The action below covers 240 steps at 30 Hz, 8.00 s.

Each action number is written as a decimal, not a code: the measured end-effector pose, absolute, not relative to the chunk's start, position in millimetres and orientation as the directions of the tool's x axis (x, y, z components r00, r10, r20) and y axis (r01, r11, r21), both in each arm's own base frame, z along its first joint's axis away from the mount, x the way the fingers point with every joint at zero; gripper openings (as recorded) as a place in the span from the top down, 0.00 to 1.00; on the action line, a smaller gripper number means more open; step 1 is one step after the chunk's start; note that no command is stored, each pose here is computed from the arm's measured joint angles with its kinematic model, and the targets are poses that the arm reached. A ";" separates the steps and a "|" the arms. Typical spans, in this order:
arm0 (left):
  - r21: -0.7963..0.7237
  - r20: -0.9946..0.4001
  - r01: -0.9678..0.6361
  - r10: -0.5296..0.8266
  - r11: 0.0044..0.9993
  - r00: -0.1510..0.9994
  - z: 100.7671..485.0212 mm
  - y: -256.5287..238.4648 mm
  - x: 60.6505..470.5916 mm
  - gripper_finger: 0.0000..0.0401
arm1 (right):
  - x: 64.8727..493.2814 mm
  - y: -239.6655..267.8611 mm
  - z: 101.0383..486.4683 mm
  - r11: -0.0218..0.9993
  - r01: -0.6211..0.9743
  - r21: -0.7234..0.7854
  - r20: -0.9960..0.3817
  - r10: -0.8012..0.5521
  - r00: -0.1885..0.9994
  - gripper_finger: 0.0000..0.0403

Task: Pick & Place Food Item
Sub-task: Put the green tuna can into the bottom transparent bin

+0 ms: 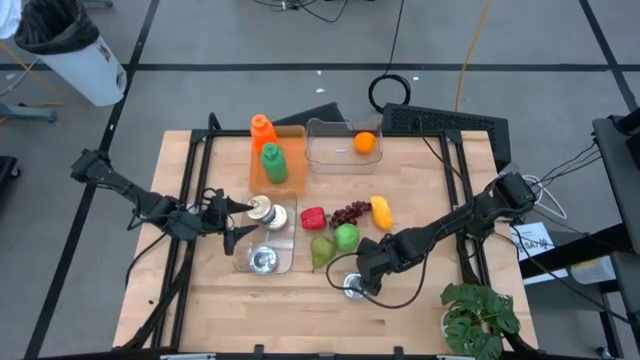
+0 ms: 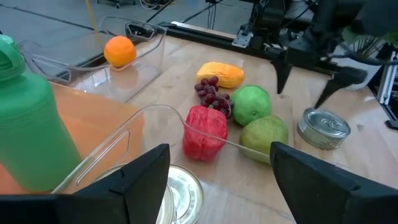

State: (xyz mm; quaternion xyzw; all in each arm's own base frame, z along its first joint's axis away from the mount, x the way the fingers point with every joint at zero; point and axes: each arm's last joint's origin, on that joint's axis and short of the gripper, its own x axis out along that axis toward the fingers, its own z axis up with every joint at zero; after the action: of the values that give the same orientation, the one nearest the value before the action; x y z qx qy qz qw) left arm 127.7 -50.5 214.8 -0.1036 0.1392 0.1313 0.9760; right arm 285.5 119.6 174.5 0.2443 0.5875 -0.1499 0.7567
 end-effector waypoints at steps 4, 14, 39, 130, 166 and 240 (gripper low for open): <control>-0.166 -0.299 -0.285 0.227 0.944 0.927 214.8 -50.5 127.8 0.30 | 281.1 114.2 171.1 0.824 0.546 0.151 -0.973 0.025 0.231 0.03; -0.166 -0.299 -0.285 0.228 0.944 0.927 214.9 -50.5 127.8 0.27 | 273.5 106.8 171.8 0.817 0.576 0.033 -0.980 -0.086 0.179 0.03; -0.171 -0.299 -0.286 0.227 0.943 0.927 214.9 -50.5 127.8 0.30 | 248.7 91.1 156.3 0.698 0.706 -0.121 -0.979 -0.200 0.030 0.03; -0.358 -0.307 -0.381 0.278 0.852 0.910 197.1 -55.5 173.8 0.31 | 233.6 143.0 173.0 0.825 0.496 0.270 -0.828 -0.064 0.557 0.03; -0.368 -0.136 -0.155 0.112 0.917 0.984 214.2 -64.4 185.3 0.34 | 233.1 138.4 189.0 0.894 0.223 0.388 -0.531 0.019 0.847 0.66; 0.414 -0.747 -0.045 0.368 0.909 0.553 194.5 -146.9 186.7 0.61 | 261.7 114.4 234.9 0.990 -0.035 0.137 -0.140 0.055 0.989 0.46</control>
State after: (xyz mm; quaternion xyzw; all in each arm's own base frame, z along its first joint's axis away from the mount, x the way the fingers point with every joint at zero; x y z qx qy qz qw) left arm 186.7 -146.9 194.5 0.1762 0.4572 0.1196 0.8635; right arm 261.7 114.4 234.9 0.0674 0.0718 0.0227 0.9949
